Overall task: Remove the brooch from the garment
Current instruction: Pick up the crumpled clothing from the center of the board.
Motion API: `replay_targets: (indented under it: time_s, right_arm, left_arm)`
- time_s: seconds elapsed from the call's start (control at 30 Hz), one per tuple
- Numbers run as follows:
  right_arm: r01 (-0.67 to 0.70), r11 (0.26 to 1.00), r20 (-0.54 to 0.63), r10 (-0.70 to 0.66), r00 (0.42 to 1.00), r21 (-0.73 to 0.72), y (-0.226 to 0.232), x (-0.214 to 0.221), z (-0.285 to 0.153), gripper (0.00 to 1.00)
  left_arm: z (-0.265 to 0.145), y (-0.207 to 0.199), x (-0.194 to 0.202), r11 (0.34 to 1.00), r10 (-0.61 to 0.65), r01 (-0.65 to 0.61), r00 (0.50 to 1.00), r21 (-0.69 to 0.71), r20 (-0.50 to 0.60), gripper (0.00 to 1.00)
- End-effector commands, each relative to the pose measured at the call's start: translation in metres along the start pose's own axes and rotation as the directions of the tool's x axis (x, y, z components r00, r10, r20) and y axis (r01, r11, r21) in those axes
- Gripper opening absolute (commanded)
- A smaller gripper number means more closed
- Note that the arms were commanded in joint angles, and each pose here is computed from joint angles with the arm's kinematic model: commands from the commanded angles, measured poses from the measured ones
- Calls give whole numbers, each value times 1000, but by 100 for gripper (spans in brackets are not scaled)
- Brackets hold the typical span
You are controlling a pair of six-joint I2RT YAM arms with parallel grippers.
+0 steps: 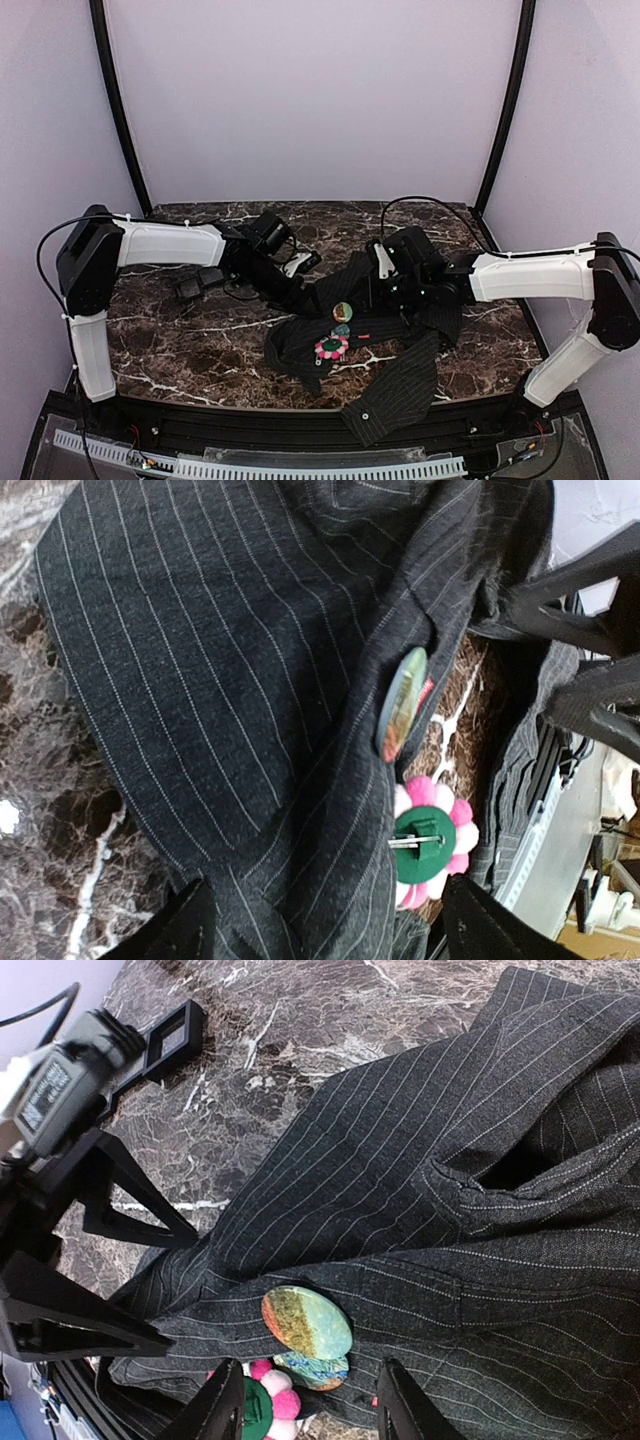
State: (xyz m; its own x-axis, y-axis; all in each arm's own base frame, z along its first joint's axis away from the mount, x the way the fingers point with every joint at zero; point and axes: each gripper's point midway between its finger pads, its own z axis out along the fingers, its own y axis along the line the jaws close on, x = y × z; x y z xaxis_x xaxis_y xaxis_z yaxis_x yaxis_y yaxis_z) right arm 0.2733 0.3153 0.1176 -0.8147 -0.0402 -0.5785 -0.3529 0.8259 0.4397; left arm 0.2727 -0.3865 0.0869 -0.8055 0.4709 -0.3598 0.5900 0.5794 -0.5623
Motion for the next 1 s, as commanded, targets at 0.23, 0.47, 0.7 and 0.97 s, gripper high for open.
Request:
replay_targets:
  time_s: [0.23,0.47,0.7,0.97]
  right_arm:
    - [-5,1000,15,6,1000,-29,8,-4,6,42]
    - [-10,999,4,10,1000,-36,8,0,7,40]
    - [-18,999,-5,17,1000,-42,9,3,6,39]
    - [-46,996,-9,45,999,-73,19,3,5,37]
  left_arm:
    - [16,-16,-20,996,38,-39,999,81,25,47]
    - [29,-16,-19,995,30,-30,1000,94,4,45]
    - [38,-20,-22,992,24,-23,1000,123,-3,24]
    - [12,-61,-33,956,83,-97,995,278,64,1]
